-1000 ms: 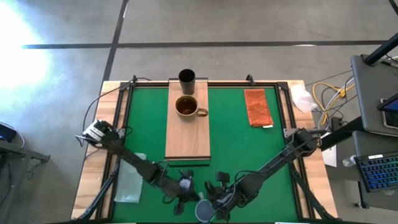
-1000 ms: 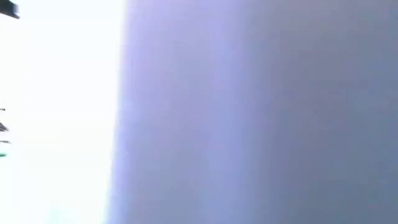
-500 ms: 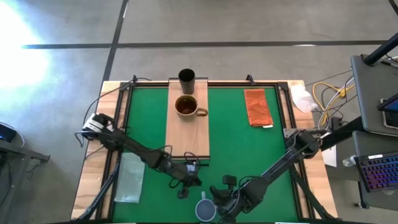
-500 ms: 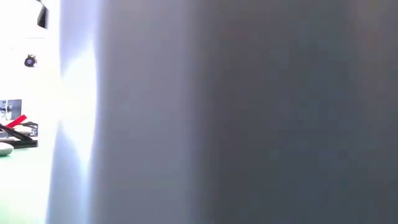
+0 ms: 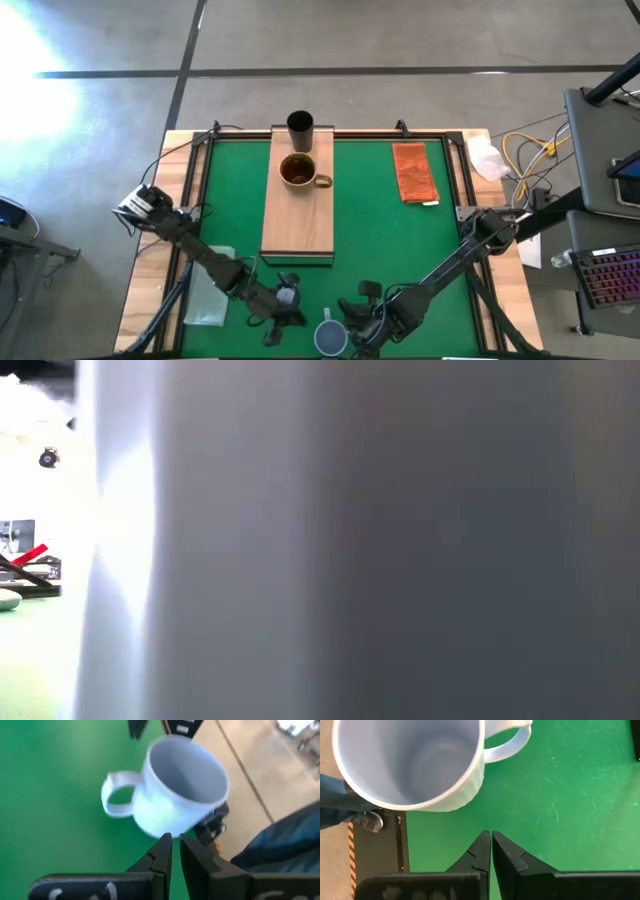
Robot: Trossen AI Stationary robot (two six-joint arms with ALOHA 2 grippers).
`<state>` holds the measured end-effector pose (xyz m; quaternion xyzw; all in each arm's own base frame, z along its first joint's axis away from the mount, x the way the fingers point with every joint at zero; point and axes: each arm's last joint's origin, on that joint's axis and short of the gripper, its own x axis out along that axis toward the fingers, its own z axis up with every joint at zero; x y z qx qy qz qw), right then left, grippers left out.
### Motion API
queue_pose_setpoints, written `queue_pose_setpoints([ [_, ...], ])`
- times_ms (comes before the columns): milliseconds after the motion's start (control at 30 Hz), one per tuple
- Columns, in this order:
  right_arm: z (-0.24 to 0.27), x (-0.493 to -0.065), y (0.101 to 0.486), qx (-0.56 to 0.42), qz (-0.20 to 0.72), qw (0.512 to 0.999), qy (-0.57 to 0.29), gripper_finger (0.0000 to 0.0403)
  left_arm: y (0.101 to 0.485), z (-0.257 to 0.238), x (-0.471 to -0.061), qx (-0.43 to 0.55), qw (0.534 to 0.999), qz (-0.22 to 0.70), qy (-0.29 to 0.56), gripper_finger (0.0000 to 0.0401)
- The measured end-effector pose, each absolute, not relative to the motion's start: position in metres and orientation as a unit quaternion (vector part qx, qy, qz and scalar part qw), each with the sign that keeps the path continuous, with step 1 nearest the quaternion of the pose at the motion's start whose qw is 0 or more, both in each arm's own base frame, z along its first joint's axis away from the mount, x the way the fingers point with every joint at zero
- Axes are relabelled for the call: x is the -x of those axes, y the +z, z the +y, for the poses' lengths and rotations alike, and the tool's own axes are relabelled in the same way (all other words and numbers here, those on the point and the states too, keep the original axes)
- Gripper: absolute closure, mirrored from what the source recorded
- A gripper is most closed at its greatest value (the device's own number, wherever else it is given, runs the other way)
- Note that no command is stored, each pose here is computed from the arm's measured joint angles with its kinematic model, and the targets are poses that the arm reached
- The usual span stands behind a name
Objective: Stack small to large cups/mugs on shelf
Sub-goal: Put the gray mug on the shelf
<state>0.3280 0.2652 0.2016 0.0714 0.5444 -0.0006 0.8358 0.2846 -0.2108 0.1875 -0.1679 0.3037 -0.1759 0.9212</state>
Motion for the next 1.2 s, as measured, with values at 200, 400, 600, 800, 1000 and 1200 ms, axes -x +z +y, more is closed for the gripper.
queue_pose_setpoints([
  [200,0.267,-0.33,0.203,-0.08,0.536,0.84,0.006,0.0394,0.193,-0.213,-0.286,0.181,0.925,0.278,-0.184,0.0379],
  [400,0.268,-0.33,0.203,-0.087,0.538,0.838,0.016,0.0394,0.184,-0.225,-0.287,0.2,0.921,0.266,-0.202,0.0379],
  [600,0.269,-0.332,0.204,-0.094,0.532,0.841,0.019,0.0394,0.166,-0.239,-0.295,0.217,0.912,0.282,-0.203,0.0379],
  [800,0.274,-0.335,0.206,-0.113,0.523,0.843,0.055,0.0394,0.156,-0.248,-0.306,0.214,0.912,0.287,-0.2,0.0379],
  [1000,0.275,-0.335,0.207,-0.114,0.526,0.84,0.067,0.0394,0.151,-0.247,-0.314,0.21,0.913,0.29,-0.194,0.0379],
  [1200,0.274,-0.336,0.207,-0.115,0.531,0.835,0.086,0.0394,0.155,-0.233,-0.318,0.191,0.924,0.281,-0.174,0.0379],
])
